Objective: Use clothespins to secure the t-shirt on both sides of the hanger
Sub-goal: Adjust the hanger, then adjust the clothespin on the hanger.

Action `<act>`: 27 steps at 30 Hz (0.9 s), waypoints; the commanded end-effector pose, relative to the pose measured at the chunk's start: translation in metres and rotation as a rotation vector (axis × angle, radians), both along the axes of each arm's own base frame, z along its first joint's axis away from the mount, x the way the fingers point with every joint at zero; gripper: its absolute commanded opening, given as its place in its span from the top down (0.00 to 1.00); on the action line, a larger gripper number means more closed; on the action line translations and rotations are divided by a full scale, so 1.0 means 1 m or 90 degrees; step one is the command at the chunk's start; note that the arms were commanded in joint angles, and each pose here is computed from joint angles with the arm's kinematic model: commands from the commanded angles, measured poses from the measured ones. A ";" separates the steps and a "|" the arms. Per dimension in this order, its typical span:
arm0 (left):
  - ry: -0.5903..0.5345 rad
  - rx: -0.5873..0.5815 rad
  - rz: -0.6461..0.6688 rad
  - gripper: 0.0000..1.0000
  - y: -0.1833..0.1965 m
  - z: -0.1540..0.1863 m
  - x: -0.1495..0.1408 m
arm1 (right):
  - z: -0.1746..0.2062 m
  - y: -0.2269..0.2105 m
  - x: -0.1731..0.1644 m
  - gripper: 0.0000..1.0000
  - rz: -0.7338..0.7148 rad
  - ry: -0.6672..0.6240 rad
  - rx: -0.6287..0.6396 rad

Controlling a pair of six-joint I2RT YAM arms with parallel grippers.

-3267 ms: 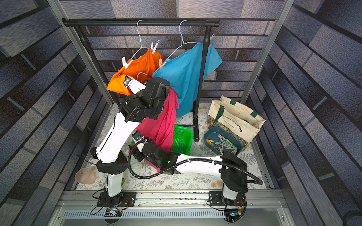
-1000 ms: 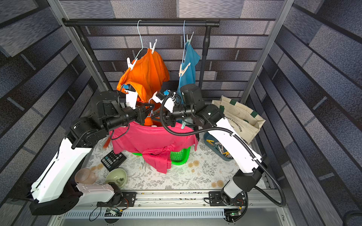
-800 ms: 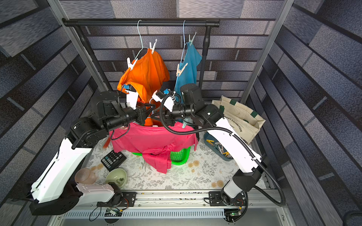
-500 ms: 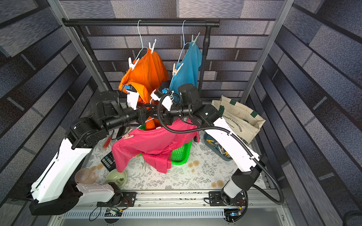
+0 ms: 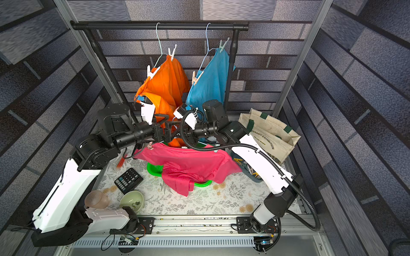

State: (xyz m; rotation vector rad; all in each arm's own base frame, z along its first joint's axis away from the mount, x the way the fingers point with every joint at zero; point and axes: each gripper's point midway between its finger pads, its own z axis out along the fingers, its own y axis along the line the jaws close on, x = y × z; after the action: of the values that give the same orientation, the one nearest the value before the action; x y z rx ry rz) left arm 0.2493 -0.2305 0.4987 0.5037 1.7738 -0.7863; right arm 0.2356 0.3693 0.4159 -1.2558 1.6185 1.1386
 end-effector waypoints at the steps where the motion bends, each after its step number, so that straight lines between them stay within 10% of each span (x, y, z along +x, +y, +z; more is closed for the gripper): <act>1: -0.076 -0.015 0.043 0.00 0.040 0.025 -0.012 | 0.028 -0.028 -0.018 1.00 0.009 0.004 0.028; 27: 0.020 0.187 -0.139 0.00 0.049 -0.112 -0.071 | 0.032 -0.065 -0.020 1.00 0.063 0.122 0.019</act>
State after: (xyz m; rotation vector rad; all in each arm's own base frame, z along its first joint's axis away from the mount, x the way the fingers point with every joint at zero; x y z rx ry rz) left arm 0.1908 -0.1851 0.3946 0.8908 1.8825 -0.6579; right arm 0.2225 0.3084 0.4384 -1.2338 1.7162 1.3537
